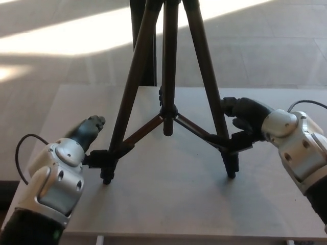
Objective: Use both hands of the robot to pick up the tripod lying in the middle of the desk and make it stand upright on the desk
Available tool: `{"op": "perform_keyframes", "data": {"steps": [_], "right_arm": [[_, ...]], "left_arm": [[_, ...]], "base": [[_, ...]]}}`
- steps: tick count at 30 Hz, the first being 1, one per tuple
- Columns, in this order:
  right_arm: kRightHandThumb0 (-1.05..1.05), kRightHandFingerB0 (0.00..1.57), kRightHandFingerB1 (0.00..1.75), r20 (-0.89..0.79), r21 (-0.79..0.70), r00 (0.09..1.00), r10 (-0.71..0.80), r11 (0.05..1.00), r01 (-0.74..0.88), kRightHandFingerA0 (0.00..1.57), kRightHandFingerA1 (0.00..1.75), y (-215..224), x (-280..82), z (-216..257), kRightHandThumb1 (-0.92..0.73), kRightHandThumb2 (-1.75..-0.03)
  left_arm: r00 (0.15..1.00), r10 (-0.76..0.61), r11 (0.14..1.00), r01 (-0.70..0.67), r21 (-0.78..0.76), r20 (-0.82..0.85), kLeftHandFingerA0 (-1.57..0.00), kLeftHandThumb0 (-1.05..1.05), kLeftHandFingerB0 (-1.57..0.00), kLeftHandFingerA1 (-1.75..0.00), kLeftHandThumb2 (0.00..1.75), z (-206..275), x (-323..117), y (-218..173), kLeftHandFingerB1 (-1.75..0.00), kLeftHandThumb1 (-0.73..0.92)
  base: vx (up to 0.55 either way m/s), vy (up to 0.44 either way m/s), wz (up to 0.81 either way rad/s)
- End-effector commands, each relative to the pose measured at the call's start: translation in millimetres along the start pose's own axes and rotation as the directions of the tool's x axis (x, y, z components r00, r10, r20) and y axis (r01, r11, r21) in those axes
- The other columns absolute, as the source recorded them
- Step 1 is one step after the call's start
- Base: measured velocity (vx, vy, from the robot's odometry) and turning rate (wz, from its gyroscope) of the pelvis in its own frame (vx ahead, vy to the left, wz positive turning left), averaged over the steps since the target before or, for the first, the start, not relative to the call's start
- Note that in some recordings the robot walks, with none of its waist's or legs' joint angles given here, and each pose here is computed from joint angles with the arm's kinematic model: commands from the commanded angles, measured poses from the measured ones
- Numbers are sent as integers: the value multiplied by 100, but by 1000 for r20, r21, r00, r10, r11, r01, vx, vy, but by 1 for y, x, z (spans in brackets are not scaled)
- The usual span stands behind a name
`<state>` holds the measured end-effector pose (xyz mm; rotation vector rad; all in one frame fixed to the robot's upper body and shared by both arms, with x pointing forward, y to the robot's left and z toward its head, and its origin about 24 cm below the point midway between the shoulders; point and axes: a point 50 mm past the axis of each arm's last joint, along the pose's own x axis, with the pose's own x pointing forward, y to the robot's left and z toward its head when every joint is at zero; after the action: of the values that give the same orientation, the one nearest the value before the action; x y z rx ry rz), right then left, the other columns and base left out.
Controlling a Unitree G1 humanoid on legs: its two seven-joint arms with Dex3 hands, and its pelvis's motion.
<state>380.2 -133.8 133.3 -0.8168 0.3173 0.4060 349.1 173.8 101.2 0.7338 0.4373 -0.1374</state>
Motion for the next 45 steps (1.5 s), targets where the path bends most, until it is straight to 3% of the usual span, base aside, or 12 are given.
{"op": "perform_keyframes", "data": {"steps": [1, 13, 18, 20, 26, 29, 31, 35, 37, 41, 42, 45], "right_arm": [[-105, 0, 0, -16, 54, 1000, 22, 998, -21, 0, 0, -17, -29, -32, -67, -62], [-105, 0, 0, -77, 108, 945, -319, 939, 326, 0, 0, -94, -178, -148, -65, -61], [-99, 0, 0, -263, 283, 709, -654, 650, 705, 0, 16, -112, -284, -228, -56, -88], [-100, 2, 3, -410, 304, 533, -741, 440, 845, 0, 11, -103, -336, -268, -57, -89], [-78, 12, 32, -576, 196, 214, -788, 122, 973, 0, 25, -76, -399, -311, -60, -59], [-37, 0, 50, -644, 81, 59, -763, 8, 997, 5, 56, -50, -413, -335, -43, -100], [-71, 12, 48, -676, 60, 12, -737, -39, 997, 2, 52, -40, -415, -347, -56, -92], [-78, 21, 39, -777, 28, -33, -628, -86, 996, 13, 57, -6, -406, -369, -71, -61], [-83, 2, 28, -827, 123, 83, -557, -34, 992, 2, 51, 6, -393, -374, -57, -99], [-88, 0, 7, -828, 286, 246, -504, -3, 958, 0, 25, 12, -382, -374, -59, -93], [-74, 0, 18, -849, 266, 262, -459, 57, 962, 0, 21, 15, -380, -376, -76, -64], [-98, 0, 1, -864, 330, 324, -385, 52, 942, 0, 17, 22, -359, -381, -65, -95]], "left_arm": [[1000, -17, 983, 18, -181, 5, 0, -102, 0, 0, 61, -31, -14, 16, 0, 68], [995, 94, 910, -70, -409, 40, 0, -87, 0, 0, 61, -134, -112, 98, 0, 68], [941, 315, 773, -328, -542, -121, 0, -104, 0, -18, 95, -198, -183, 122, 0, 64], [872, 411, 581, -475, -660, -266, 0, -72, 0, 0, 63, -243, -218, 125, 0, 67], [746, 426, 411, -663, -626, -511, 0, -64, 0, 0, 60, -318, -267, 97, 0, 66], [683, 360, 405, -728, -554, -635, 0, -66, 0, 0, 60, -346, -286, 64, 0, 69], [637, 293, 392, -760, -518, -713, 0, -85, 0, -32, 79, -365, -295, 45, -11, 44], [550, 120, 351, -802, -483, -827, 0, -83, 0, -32, 82, -378, -315, 0, -10, 47], [474, 27, 384, -818, -428, -880, 0, -62, -7, -15, 78, -383, -330, -15, -3, 62], [457, -6, 307, -846, -437, -889, 0, -65, -6, -14, 74, -394, -339, -16, -7, 62], [412, -17, 321, -861, -395, -911, 0, -65, -3, -34, 79, -400, -339, -15, -34, 63], [393, -19, 248, -889, -385, -919, -1, -58, -5, -58, 61, -408, -331, -11, -43, 69]], "base": [[0, 0, 0], [0, 0, 0], [0, 0, 0], [0, 0, 0], [0, 0, 0], [0, 0, 0], [0, 0, 0], [0, 0, 0], [0, 0, 0], [0, 0, 0], [0, 0, 0], [0, 0, 0]]}}
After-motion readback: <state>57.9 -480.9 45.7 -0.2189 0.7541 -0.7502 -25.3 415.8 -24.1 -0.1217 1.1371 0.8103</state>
